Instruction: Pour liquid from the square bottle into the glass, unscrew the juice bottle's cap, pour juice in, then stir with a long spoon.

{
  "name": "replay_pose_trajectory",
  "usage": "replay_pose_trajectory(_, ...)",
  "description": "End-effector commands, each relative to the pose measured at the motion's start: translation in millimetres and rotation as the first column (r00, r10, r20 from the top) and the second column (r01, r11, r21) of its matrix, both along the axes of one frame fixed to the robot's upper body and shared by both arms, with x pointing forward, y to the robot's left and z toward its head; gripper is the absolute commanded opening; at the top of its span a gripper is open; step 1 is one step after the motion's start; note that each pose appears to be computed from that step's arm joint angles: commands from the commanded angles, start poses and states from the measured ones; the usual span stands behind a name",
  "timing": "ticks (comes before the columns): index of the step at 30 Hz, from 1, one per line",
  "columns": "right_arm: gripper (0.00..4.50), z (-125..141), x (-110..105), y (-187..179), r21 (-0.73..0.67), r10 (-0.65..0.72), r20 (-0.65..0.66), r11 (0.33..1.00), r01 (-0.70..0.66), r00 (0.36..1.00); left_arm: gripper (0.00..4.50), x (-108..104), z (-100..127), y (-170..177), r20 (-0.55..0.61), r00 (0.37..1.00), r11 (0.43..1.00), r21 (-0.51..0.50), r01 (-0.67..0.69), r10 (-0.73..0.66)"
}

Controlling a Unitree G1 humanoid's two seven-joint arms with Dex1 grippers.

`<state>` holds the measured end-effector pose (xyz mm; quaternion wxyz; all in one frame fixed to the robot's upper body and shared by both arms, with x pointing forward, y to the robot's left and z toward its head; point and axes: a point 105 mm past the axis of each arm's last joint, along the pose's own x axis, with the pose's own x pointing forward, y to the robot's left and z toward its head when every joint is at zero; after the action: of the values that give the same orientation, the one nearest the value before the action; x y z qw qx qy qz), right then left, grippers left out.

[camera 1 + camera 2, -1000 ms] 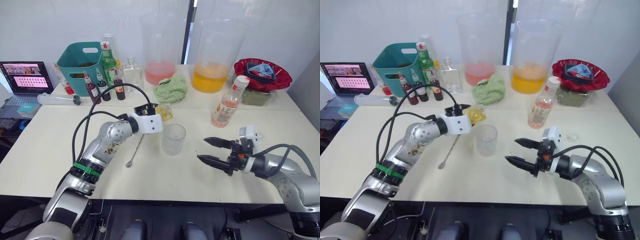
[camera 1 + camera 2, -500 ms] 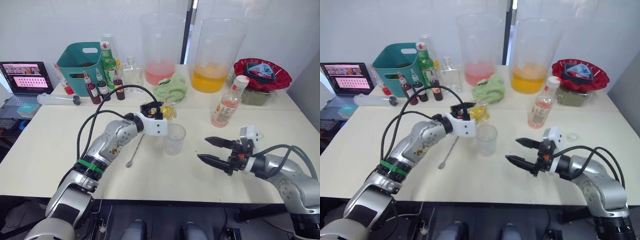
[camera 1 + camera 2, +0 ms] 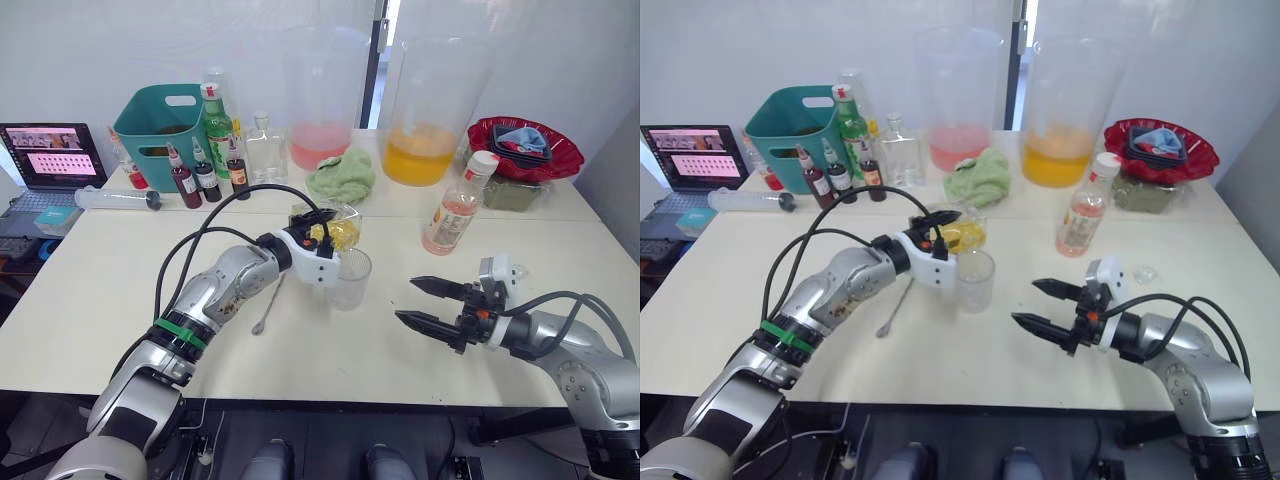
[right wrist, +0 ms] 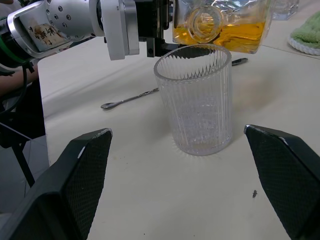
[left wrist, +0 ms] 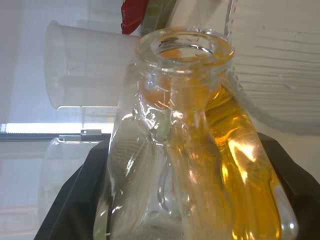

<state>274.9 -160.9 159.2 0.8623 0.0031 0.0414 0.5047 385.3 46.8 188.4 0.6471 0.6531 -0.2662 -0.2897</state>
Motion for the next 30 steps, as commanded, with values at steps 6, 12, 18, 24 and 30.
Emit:
replay_pose_trajectory(6,4.47,7.7,-0.6,-0.7,0.002,0.006,0.026,1.0,-0.006,1.0,2.79,-7.3,45.8,-11.0,0.211,0.976,0.998,0.002,0.059,-0.058)
replay_pose_trajectory(12,4.47,8.5,0.1,0.6,-0.004,0.011,0.025,1.0,-0.011,1.0,2.79,-6.8,46.7,-11.5,0.266,0.962,0.998,0.046,0.053,-0.063)
replay_pose_trajectory(18,4.47,11.6,0.3,2.7,-0.007,0.019,0.032,1.0,-0.019,0.999,2.79,-7.0,50.8,-11.7,0.312,0.948,0.997,0.063,0.044,-0.061)
replay_pose_trajectory(24,4.47,11.8,0.7,3.5,-0.009,0.023,0.031,1.0,-0.022,0.999,2.79,-6.8,52.6,-12.7,0.346,0.936,0.996,0.079,0.04,-0.065)
replay_pose_trajectory(30,4.47,13.6,1.8,5.0,-0.021,0.026,0.036,0.999,-0.025,0.999,2.79,-9.4,51.5,-15.7,0.374,0.922,0.992,0.107,0.064,-0.1)
